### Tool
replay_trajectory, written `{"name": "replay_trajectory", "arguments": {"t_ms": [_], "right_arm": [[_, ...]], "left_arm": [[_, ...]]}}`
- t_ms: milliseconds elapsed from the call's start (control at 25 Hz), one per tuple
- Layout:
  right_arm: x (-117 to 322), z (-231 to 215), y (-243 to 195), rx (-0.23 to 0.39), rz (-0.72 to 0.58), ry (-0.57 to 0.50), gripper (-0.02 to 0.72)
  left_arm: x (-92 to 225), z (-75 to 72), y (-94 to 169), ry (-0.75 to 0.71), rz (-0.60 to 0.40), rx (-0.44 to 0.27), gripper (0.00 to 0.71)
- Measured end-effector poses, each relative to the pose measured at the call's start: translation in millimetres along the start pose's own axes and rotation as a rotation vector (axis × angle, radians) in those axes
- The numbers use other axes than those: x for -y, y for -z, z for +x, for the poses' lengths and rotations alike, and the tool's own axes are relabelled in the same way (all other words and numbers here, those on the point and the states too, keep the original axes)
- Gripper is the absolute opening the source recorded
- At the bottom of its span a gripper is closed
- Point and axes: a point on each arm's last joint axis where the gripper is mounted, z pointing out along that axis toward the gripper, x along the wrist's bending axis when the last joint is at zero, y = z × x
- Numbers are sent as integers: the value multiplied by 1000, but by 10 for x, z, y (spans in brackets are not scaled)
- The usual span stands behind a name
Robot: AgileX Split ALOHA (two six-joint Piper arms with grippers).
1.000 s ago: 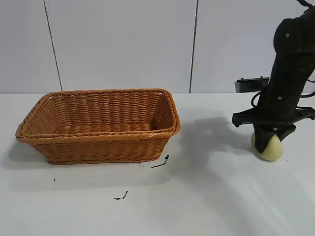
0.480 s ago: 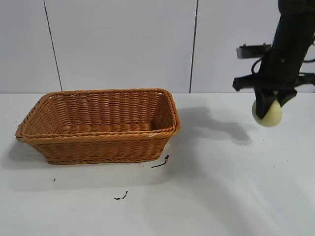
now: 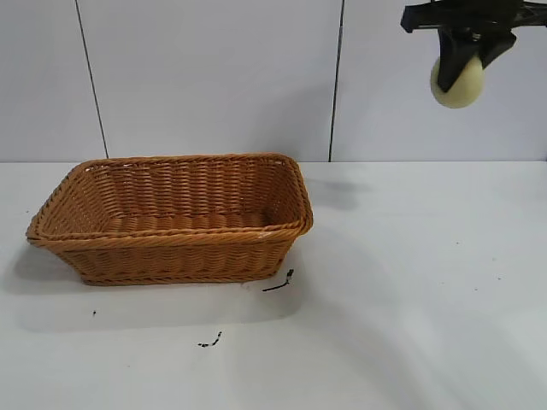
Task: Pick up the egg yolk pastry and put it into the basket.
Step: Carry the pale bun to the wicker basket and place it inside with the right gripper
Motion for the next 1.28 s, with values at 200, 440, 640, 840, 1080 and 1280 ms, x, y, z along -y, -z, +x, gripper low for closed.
{"name": "replay_trajectory", "arguments": {"t_ms": [200,440,640,840,1080,1280], "right_arm": [[37,639,7,-54,-3,119,115],[169,1520,-74,-135,-48,291,115],[332,2146,-277,-195,-90,403,115],[387,2423,-690,-225,-131,425,115],[464,2496,-1224,-219,-109,416,115],[484,2513,-1359,-221,-111,414,117]], "left_arm": [[0,0,0,0,0,0,696],[0,0,0,0,0,0,696],[0,0,0,0,0,0,696],[0,0,0,0,0,0,696],[0,0,0,0,0,0,696],[0,0,0,0,0,0,696]]}}
